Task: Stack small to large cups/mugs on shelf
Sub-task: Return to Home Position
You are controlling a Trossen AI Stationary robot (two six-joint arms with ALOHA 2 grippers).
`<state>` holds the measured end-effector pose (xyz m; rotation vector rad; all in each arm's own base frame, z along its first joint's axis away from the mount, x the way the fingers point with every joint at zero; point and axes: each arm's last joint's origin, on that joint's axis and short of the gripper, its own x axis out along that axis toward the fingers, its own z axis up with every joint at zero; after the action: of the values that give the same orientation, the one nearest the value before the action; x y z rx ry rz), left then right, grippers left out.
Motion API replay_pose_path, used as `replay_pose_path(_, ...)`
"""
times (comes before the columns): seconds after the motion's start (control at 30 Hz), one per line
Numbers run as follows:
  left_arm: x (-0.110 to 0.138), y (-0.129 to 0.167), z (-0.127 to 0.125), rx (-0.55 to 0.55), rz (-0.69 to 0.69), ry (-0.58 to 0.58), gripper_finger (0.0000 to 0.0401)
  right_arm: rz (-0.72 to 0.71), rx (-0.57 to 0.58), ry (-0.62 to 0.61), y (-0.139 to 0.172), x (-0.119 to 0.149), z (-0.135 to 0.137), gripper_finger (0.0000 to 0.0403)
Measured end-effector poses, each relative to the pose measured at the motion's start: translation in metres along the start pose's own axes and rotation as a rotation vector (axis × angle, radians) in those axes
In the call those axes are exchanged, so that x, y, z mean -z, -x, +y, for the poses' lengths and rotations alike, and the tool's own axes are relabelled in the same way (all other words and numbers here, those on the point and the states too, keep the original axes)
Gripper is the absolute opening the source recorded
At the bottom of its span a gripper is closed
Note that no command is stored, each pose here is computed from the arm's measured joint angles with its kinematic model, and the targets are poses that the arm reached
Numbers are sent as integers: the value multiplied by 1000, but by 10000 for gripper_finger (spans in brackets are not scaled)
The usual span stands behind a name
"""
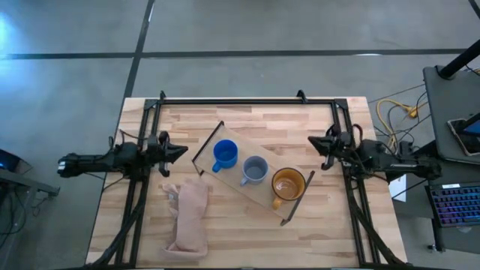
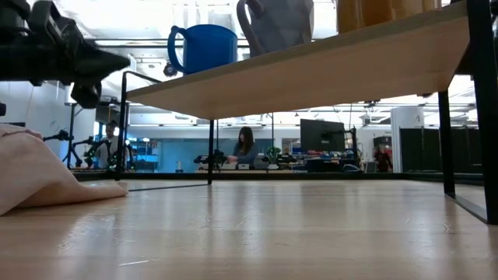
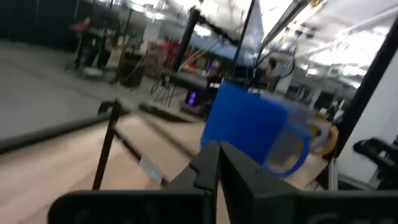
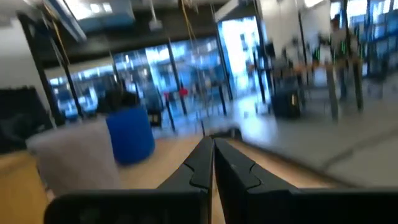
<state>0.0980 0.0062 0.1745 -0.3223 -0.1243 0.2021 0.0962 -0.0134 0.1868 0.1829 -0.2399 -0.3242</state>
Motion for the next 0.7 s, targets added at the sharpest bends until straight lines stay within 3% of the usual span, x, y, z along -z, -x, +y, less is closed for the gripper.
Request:
replay_pose_path(0.2,8,-1,2,-26,90,26,0,190,46,-76,2,19,-4,9)
replay_pose_path(0.4,12,-3,3,-43,128,18,0,244,56,-41,0,24,-4,9)
replay_pose_path(0.7,17,-6,4,-58,177,6,0,332,88,-89,-4,33,-4,9)
